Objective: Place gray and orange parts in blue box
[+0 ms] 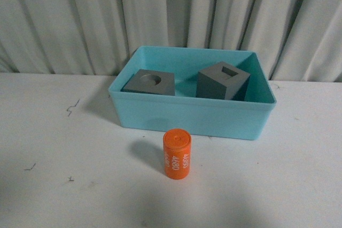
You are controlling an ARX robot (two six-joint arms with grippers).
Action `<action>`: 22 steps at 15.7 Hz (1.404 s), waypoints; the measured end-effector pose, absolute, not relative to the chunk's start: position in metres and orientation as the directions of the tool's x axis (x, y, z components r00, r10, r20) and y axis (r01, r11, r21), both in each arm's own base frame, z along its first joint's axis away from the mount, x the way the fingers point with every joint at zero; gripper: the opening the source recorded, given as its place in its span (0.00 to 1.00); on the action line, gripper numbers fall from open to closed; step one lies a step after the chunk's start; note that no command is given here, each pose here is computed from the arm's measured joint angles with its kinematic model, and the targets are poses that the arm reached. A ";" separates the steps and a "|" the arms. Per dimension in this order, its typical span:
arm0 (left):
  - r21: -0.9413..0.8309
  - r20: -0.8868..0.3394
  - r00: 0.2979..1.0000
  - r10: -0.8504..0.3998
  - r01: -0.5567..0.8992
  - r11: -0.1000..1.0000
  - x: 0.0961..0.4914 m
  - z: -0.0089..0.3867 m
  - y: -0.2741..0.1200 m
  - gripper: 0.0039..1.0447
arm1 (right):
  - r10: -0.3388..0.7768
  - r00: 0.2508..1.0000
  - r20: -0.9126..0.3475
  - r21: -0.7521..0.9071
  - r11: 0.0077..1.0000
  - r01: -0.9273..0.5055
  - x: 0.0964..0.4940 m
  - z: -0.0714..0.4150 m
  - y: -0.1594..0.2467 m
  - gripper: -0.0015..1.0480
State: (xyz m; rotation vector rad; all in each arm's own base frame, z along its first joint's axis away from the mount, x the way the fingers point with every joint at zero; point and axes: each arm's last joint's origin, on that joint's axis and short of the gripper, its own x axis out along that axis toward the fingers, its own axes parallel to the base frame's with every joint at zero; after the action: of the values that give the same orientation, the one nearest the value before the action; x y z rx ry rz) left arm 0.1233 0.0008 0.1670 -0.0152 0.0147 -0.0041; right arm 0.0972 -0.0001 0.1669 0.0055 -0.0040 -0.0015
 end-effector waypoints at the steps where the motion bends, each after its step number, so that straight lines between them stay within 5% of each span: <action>1: -0.014 0.012 1.000 -0.003 0.003 1.000 0.119 0.170 0.000 0.01 | 0.000 1.000 0.004 0.006 1.000 0.000 0.097 0.167 0.000 0.94; 16: -0.014 0.003 1.000 0.001 -0.001 1.000 0.097 0.167 0.000 0.01 | 0.000 1.000 0.005 0.006 1.000 0.000 0.097 0.167 0.000 0.94; 17: -0.014 0.000 1.000 0.001 -0.001 1.000 0.097 0.166 0.000 0.04 | 0.000 1.000 0.005 0.006 1.000 0.000 0.097 0.167 0.000 0.94; 22: -0.014 0.001 1.000 0.001 -0.001 1.000 0.097 0.166 0.000 0.62 | 0.000 1.000 0.005 0.006 1.000 0.000 0.097 0.167 0.000 0.94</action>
State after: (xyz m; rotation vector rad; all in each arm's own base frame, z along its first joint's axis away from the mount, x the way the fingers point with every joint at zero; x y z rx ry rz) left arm 0.0975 0.0000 0.1662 -0.0143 -0.0006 0.0008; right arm 0.0972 0.0000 0.1670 0.0055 -0.0051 0.0000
